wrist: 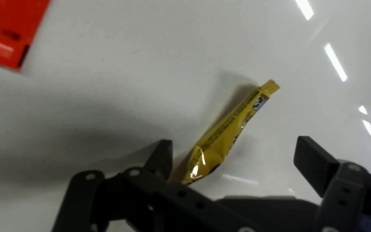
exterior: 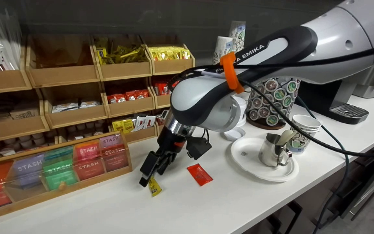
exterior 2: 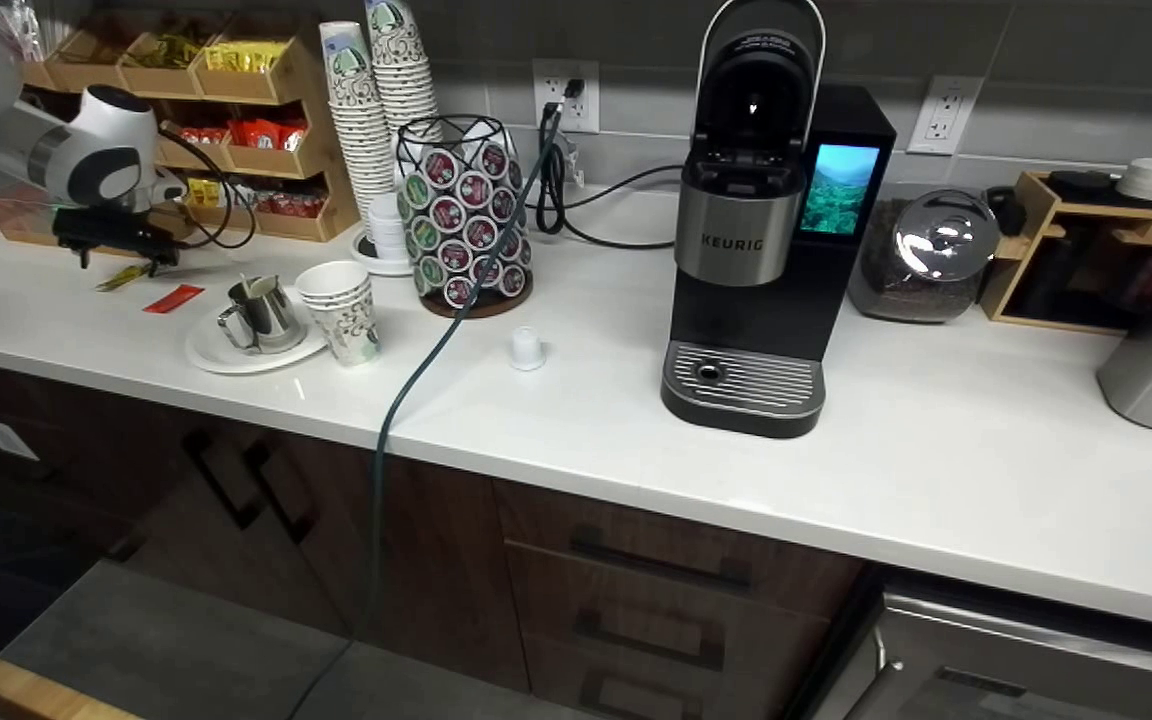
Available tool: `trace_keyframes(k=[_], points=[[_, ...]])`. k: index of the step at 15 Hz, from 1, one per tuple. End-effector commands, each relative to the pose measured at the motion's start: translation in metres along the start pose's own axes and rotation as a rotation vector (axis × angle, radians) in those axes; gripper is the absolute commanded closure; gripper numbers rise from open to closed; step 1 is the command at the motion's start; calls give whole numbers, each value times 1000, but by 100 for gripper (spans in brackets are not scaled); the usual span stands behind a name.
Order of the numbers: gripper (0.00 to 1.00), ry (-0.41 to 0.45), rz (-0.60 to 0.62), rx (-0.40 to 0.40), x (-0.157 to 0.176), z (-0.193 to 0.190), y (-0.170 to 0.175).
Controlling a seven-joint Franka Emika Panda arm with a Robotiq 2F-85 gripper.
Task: Put the yellow sachet on the rack
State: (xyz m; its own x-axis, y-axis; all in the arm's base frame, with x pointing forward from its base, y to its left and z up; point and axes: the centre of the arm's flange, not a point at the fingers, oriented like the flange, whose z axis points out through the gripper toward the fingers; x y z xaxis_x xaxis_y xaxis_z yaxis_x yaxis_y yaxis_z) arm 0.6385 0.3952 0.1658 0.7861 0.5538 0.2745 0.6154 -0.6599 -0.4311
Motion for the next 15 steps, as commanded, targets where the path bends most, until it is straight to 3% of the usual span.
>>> trace_keyframes(k=[1,3,6,12,14,15], points=[[0,-15,67,-45,-8,9,-6],[0,19,12,-52,-7,5,-16],[0,91,-97,-135,2,-4,-37],[0,7,-169,-414,-2,-20,-56],[0,11,-246,-460,3,-18,-57],[0,26,-210,-401,11,-18,-51]])
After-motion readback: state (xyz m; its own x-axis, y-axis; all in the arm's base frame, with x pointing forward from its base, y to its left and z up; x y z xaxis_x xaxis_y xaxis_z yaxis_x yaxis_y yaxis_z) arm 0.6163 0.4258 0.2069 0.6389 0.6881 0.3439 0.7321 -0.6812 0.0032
